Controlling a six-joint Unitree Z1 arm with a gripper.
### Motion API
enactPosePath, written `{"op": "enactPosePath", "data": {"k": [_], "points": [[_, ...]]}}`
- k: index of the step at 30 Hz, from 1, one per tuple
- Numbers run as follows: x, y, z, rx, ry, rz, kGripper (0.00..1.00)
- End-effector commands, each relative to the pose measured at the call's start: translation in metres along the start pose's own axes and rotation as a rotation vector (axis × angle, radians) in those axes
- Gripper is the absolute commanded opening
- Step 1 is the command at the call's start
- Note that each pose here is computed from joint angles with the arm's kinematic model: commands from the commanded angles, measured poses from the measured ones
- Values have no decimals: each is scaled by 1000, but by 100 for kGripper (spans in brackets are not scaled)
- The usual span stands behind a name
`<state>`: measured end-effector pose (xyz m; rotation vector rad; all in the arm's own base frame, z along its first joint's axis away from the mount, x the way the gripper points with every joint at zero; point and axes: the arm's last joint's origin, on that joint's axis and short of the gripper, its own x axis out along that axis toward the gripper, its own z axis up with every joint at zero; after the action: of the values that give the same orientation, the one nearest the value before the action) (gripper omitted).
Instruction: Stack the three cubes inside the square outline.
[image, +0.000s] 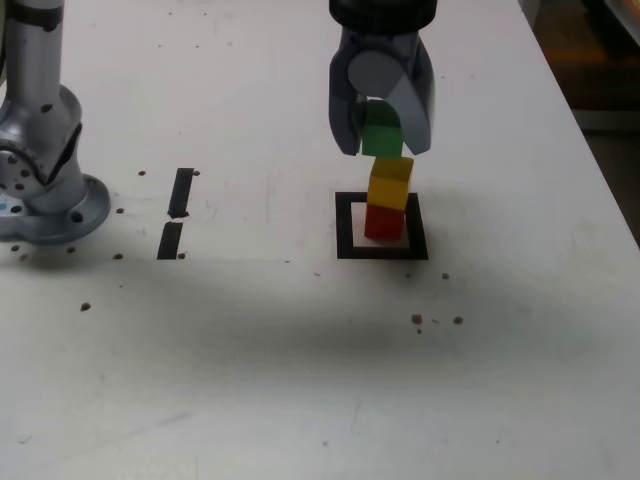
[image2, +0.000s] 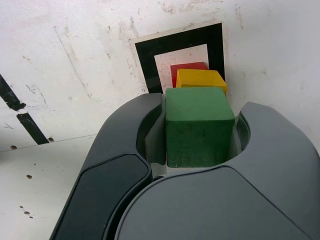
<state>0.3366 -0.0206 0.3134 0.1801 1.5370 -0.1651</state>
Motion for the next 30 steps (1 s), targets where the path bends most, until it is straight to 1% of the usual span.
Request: {"op": "enactPosePath", "data": {"k": [1, 6, 13, 21, 27, 30], "points": [[0, 0, 2, 4, -8, 4, 25], [2, 1, 6, 8, -14, 12, 25], [8, 2, 12, 9, -13, 13, 28], [13, 3, 16, 9, -8, 14, 38], [15, 3, 17, 9, -1, 16, 42], [16, 3, 17, 9, 0, 16, 47]]}}
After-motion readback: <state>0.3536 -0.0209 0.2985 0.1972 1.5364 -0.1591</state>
